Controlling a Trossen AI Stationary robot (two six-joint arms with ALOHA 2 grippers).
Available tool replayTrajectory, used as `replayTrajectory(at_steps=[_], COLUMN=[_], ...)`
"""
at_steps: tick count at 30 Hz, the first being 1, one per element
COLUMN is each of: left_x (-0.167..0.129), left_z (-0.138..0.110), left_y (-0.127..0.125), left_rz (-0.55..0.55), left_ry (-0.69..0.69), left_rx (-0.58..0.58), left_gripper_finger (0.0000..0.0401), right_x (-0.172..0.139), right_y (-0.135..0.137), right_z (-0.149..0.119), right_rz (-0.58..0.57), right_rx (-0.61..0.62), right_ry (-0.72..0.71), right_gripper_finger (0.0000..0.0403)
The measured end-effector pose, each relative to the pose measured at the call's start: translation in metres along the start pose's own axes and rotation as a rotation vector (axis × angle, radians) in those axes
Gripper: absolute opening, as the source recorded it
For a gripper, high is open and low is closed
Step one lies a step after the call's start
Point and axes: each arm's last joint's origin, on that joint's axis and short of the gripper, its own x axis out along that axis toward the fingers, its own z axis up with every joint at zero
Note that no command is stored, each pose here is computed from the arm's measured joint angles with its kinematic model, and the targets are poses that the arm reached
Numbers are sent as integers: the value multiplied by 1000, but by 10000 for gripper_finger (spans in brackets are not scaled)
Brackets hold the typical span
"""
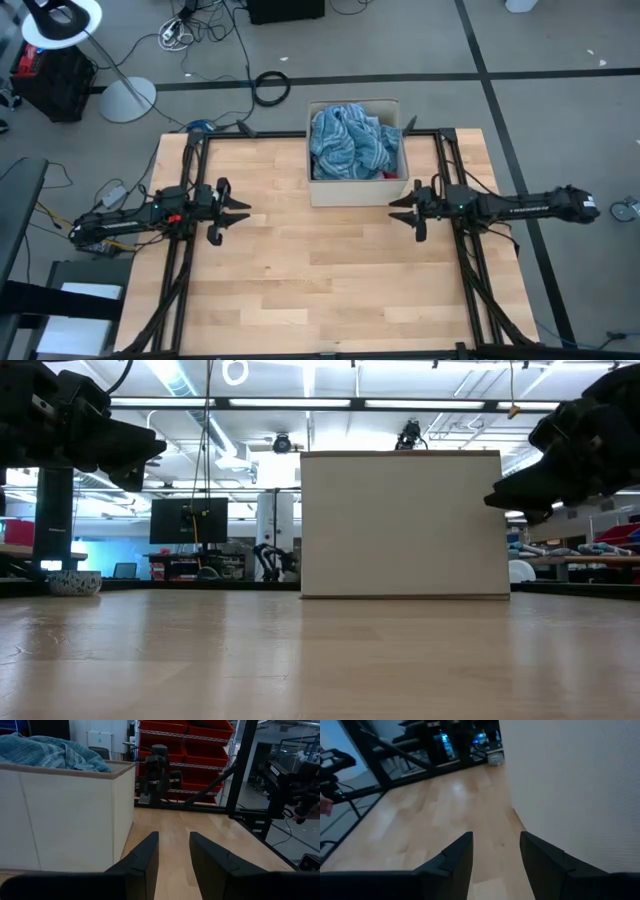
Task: Sort clothes
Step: Return to Home Position
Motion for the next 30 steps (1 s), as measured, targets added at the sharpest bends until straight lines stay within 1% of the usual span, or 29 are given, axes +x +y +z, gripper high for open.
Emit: replayTrajectory(at_steps=[7, 14, 16, 23, 30], left_x=[0, 0, 0, 0, 0], left_z=[0, 0, 0, 0, 0], left_y=[0, 0, 0, 0, 0], left_rz=[0, 0, 0, -1, -1], left_ry=[1, 0, 0, -2, -2], left_rx=[0, 0, 0, 0, 1], left_gripper_finger=[115, 115, 115, 115, 115], right_x=[-6, -12, -13, -15, -12], right_y=[0, 1, 2, 6, 2], right_z=[6, 1, 3, 4, 2], right_rz=[25, 25, -4, -67, -260], right_rx=[-14, 27, 25, -66, -73], right_ry=[-63, -38, -68, -102, -93], right_gripper_finger=[164, 164, 164, 164, 164])
